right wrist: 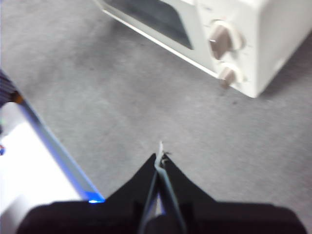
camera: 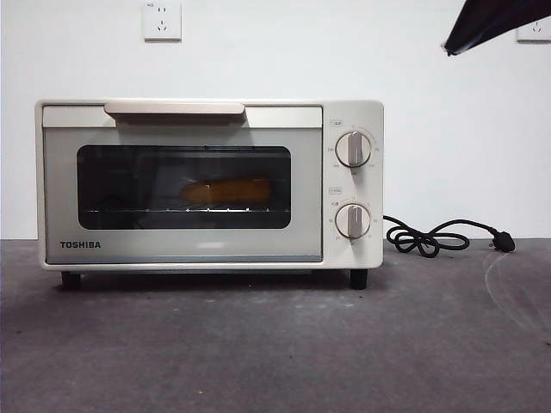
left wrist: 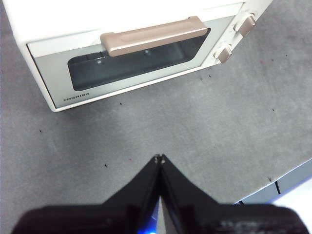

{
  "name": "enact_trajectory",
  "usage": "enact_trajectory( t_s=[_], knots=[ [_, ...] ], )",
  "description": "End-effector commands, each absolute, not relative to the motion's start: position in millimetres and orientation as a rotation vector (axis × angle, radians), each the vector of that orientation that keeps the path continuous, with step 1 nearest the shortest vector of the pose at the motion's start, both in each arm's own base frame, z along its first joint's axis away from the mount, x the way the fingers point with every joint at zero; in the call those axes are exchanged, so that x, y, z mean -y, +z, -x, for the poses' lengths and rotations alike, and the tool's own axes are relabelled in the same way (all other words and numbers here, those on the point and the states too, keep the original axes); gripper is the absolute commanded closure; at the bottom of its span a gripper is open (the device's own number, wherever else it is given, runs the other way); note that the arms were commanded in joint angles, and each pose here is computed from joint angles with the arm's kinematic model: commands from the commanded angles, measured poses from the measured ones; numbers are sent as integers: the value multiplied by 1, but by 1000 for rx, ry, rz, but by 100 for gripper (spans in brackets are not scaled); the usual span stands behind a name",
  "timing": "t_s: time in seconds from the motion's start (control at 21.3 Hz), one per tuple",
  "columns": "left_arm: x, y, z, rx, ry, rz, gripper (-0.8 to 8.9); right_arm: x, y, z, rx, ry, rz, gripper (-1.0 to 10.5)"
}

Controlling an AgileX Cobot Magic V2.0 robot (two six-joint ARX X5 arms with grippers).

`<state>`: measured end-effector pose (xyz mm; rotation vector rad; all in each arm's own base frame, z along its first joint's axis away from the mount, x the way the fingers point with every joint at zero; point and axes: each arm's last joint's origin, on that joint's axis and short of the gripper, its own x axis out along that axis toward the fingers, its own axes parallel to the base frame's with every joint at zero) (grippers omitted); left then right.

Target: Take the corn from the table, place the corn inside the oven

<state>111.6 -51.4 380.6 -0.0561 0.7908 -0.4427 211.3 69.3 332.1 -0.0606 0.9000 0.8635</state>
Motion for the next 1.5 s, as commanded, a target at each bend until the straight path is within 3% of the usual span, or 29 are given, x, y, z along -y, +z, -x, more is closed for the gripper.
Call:
enact_trajectory(
  t_s=[0.05, 0.33, 0.47, 0.56, 0.7, 0.8, 0.94, 1.13, 1.31, 1.5],
  knots=[
    [54, 379, -118, -800, -437, 62, 817, -69, 332, -214, -885, 826, 95, 958],
    [64, 368, -142, -888, -423, 48, 817, -67, 337, -225, -785, 683, 188, 958],
    [52, 377, -137, -795, -393, 57, 817, -67, 342, -231, -712, 612, 226, 957],
    [38, 394, -127, -609, -343, 114, 817, -67, 345, -235, -669, 581, 240, 955],
    [16, 429, -101, -169, -234, 287, 817, -67, 348, -238, -623, 532, 259, 946],
    [9, 433, -83, 113, -220, 296, 817, -67, 349, -239, -612, 524, 262, 946],
    [8, 411, -71, 322, -256, 248, 817, -67, 350, -240, -599, 523, 262, 946],
    [8, 355, -69, 504, -275, 168, 817, -67, 350, -240, -601, 523, 262, 946],
    [7, 295, -74, 547, -253, 134, 817, -67, 350, -240, -601, 523, 262, 946],
    [7, 250, -83, 473, -237, 127, 817, -67, 350, -240, -602, 523, 262, 946]
  ],
)
